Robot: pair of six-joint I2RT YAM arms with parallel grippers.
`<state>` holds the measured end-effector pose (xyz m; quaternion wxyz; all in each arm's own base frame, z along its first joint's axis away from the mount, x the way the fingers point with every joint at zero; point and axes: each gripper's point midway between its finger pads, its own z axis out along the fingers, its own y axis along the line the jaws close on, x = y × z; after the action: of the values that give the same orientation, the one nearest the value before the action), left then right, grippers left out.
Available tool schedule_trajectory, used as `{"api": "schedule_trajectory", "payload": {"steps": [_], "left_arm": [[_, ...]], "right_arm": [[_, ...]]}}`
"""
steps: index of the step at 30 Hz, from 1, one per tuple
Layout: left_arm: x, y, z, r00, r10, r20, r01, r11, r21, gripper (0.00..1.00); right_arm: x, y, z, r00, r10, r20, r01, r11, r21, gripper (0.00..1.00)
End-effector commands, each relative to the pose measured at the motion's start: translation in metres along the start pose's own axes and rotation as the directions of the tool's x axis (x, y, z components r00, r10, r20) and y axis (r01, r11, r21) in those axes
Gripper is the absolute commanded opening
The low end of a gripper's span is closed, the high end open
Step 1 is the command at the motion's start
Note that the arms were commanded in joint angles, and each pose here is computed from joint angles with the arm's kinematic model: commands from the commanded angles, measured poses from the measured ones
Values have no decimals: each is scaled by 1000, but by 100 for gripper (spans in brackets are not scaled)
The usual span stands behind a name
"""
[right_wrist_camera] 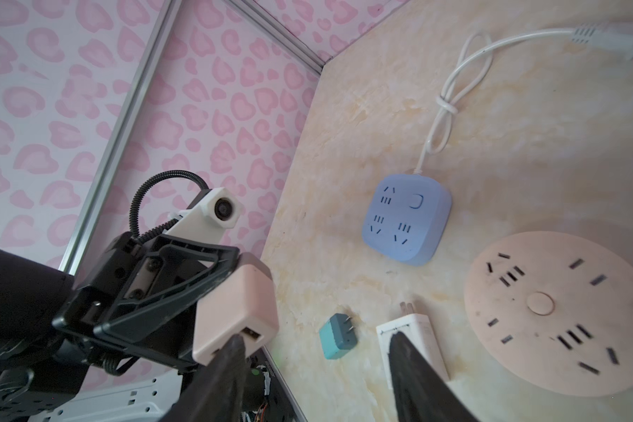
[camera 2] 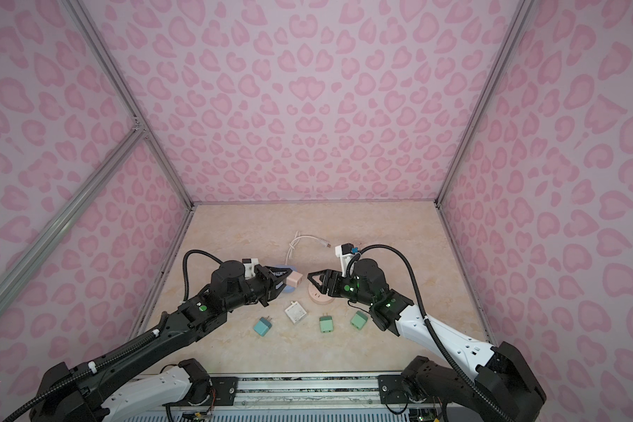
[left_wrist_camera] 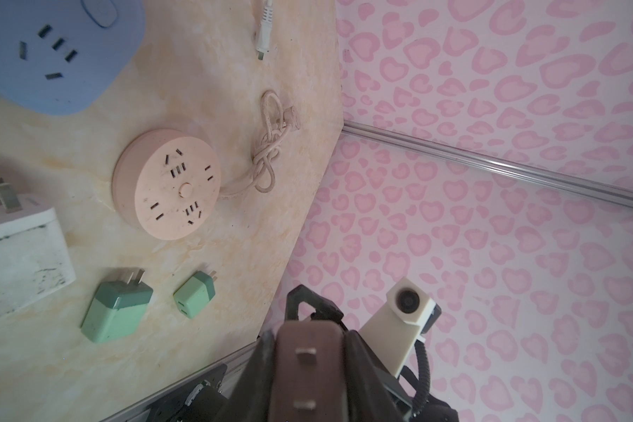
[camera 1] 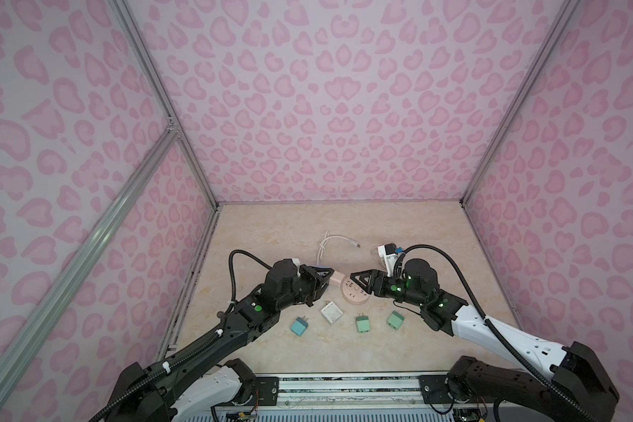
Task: Insert plugs into power strip
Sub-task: Pick up the plug from the bottom-right of the table.
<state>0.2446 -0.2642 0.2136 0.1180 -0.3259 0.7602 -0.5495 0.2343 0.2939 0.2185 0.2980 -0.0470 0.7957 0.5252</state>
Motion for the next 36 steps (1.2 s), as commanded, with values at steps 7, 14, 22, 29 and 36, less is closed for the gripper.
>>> {"api": "schedule_trajectory", "payload": {"steps": [7,14,22,29,36], "left_arm": [[3,-19,2,1000,-1,-16,2,998,70,2],[8,-25,10,998,-14,-54,19,995,102,2],[12,-32,9,997,-12,-79,22,992,125,2],[17,-31,13,994,-20,-105,34,991,132,2],[23,-32,16,991,-22,-130,40,989,144,2]], "right_arm": [[6,17,-8,985,-166,-39,168,984,62,56],[19,25,-5,944,-314,-98,326,933,153,55],[21,25,0,928,-358,-102,371,913,169,56],[18,31,6,916,-393,-78,400,907,134,56],[12,39,7,900,-432,-58,436,893,115,56]]}}
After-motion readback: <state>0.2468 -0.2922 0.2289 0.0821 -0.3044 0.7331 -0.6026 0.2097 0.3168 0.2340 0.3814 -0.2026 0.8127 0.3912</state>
